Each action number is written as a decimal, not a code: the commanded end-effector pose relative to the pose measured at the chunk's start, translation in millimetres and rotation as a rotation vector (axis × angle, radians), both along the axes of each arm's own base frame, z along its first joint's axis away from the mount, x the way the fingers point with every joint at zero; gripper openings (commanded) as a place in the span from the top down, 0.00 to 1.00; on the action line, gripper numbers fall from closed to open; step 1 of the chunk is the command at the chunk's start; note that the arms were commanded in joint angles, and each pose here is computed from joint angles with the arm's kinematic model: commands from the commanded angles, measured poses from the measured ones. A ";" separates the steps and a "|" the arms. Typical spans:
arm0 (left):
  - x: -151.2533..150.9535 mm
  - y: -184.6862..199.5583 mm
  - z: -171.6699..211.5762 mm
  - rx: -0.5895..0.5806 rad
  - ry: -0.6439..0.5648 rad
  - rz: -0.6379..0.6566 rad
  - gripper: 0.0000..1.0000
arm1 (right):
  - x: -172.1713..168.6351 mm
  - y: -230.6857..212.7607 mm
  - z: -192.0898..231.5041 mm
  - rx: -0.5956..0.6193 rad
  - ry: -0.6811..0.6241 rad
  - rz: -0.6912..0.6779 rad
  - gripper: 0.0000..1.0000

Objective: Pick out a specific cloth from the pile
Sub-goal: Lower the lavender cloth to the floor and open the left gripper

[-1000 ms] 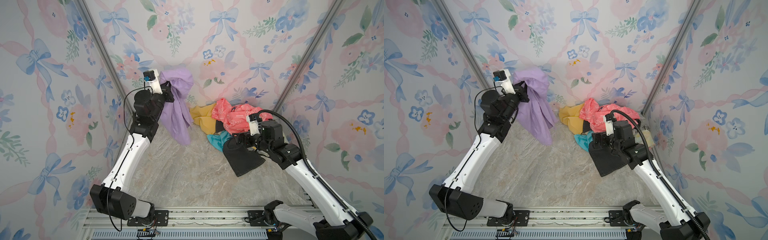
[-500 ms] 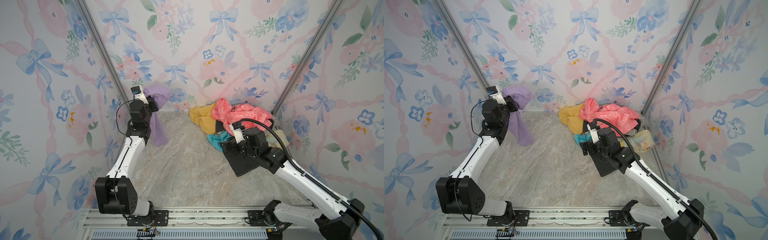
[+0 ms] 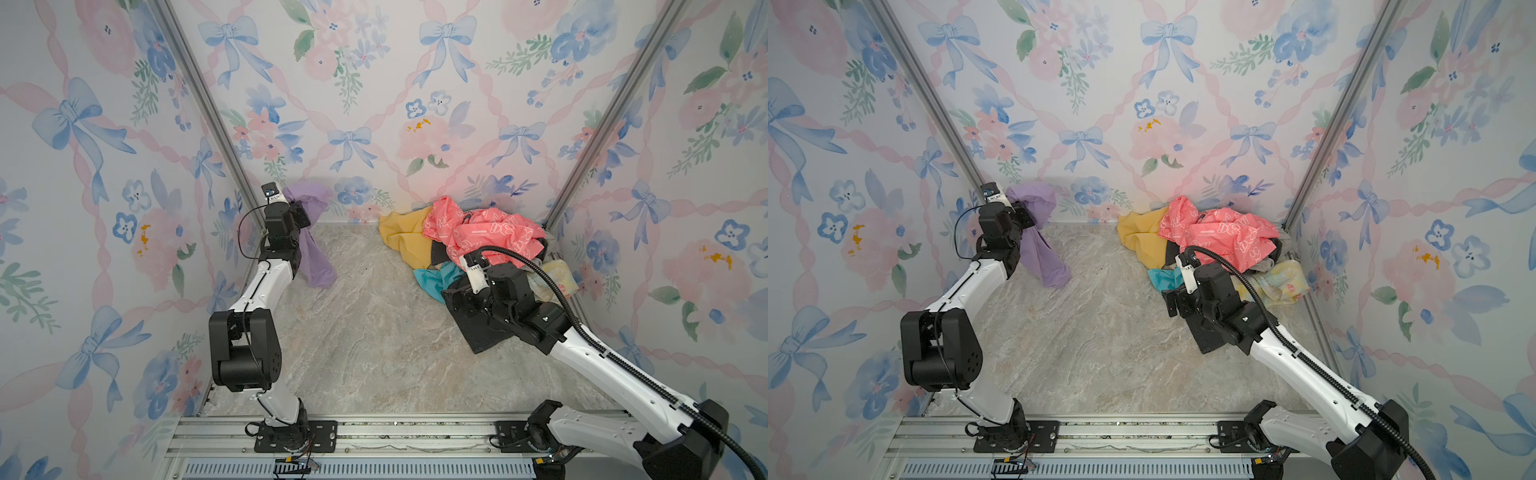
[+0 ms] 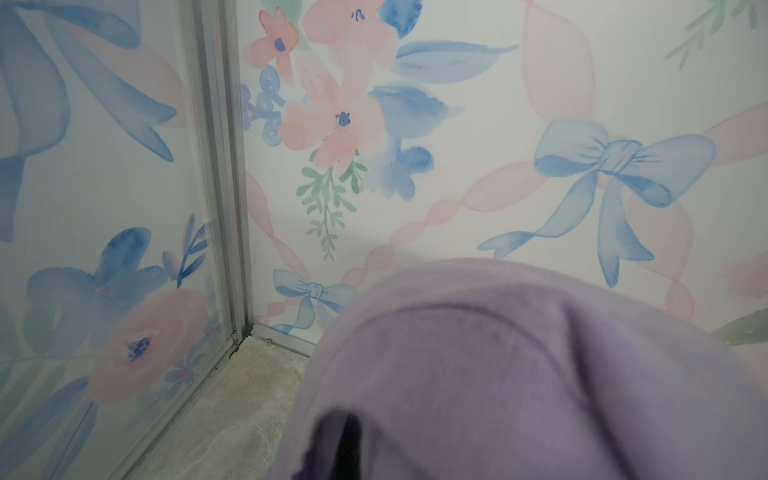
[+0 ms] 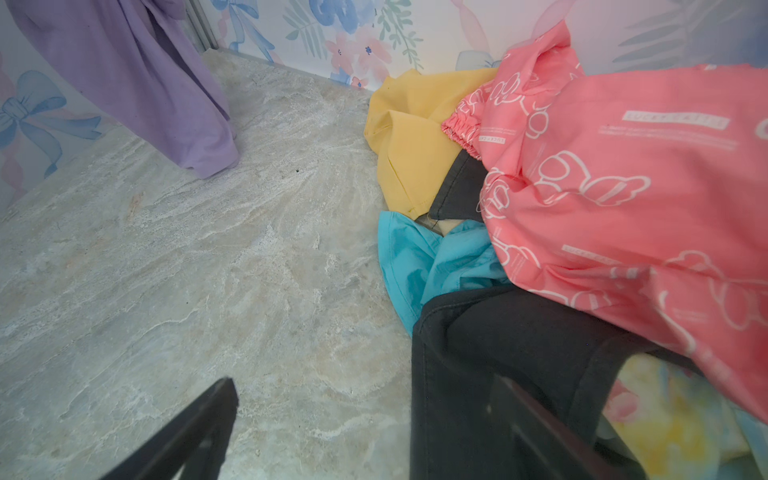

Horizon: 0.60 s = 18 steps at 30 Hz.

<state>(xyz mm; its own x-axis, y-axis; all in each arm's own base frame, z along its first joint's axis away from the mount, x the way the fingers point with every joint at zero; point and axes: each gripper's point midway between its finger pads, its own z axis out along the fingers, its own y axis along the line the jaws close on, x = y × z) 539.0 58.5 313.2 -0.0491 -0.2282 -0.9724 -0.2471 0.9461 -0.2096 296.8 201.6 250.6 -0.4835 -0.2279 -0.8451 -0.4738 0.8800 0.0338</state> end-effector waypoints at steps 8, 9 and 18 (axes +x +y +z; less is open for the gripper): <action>-1.2 37.8 -126.4 0.032 0.313 0.077 1.00 | 16.0 -6.5 -10.4 0.013 -0.025 -0.036 0.02; -2.5 38.6 -138.6 0.036 0.361 0.080 1.00 | 17.2 -6.1 -12.6 0.018 -0.024 -0.037 0.02; -19.3 46.5 -193.0 0.059 0.570 0.121 1.00 | 23.6 -7.1 -31.6 0.060 0.010 -0.041 0.02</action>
<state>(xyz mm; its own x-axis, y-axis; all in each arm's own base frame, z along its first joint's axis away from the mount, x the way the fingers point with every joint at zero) 522.9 98.2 134.0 -0.4820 -0.2355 -0.8440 -0.3952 0.9181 -0.0305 316.4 192.8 221.2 -0.4995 -0.1843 -0.8465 -0.4353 0.8982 0.0613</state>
